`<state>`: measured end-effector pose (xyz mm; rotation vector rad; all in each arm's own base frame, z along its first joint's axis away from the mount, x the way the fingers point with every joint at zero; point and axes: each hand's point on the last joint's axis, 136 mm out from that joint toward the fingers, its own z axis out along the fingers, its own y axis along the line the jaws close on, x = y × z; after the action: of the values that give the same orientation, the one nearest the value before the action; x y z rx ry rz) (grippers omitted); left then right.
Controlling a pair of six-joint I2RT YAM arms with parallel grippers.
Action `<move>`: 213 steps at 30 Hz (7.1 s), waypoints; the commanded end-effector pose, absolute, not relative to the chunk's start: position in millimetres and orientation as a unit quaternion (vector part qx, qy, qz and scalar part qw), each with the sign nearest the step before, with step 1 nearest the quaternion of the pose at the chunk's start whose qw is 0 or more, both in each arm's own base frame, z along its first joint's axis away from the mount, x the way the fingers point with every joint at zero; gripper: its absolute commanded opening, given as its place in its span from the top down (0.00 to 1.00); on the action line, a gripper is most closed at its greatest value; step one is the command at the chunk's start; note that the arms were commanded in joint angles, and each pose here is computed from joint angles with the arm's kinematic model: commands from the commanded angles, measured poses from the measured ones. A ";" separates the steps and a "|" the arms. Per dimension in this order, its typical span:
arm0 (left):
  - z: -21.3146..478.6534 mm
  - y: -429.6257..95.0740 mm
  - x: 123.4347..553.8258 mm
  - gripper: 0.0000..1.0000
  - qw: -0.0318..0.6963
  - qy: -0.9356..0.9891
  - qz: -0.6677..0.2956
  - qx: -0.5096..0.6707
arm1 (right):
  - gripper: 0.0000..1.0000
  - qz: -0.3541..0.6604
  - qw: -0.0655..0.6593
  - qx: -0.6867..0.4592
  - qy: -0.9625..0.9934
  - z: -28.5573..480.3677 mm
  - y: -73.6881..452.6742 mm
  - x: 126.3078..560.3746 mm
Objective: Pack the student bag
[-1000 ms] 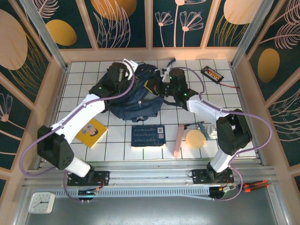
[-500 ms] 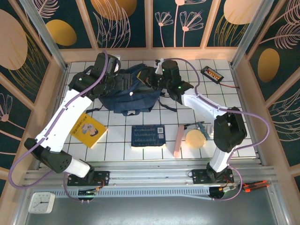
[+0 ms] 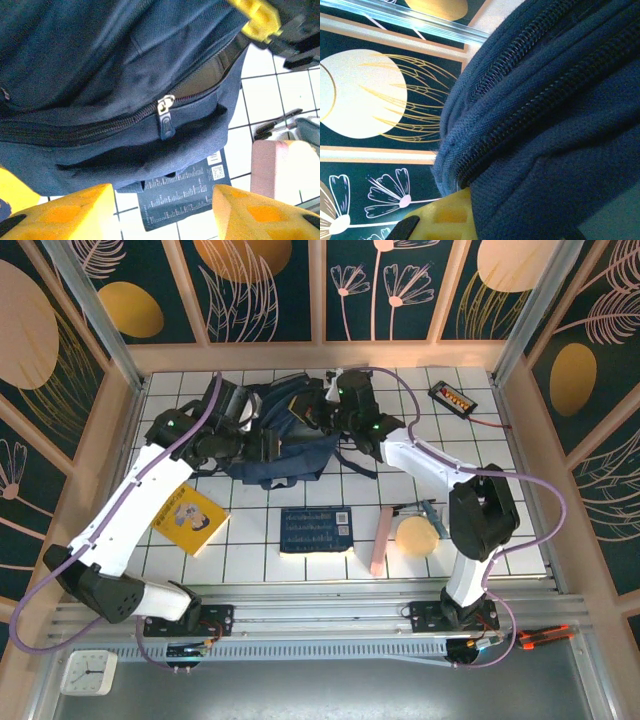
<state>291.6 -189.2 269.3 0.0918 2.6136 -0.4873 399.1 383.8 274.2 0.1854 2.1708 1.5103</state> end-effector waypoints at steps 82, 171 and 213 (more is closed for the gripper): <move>208.3 -137.2 346.0 0.58 0.310 0.935 -0.169 0.023 | 1.00 0.583 0.296 -0.002 0.757 332.0 326.9 421.5; 241.4 -231.0 341.5 0.77 0.288 0.895 -0.340 -0.024 | 0.99 0.571 0.224 0.035 0.789 293.8 386.3 381.1; 192.5 -120.5 368.5 1.00 0.275 0.959 -0.062 -0.014 | 1.00 0.510 0.274 0.017 0.815 298.8 321.3 404.1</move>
<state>362.5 -127.7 195.2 -0.0641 2.5657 -0.2334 402.0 326.3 236.0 0.1479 2.3615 1.3543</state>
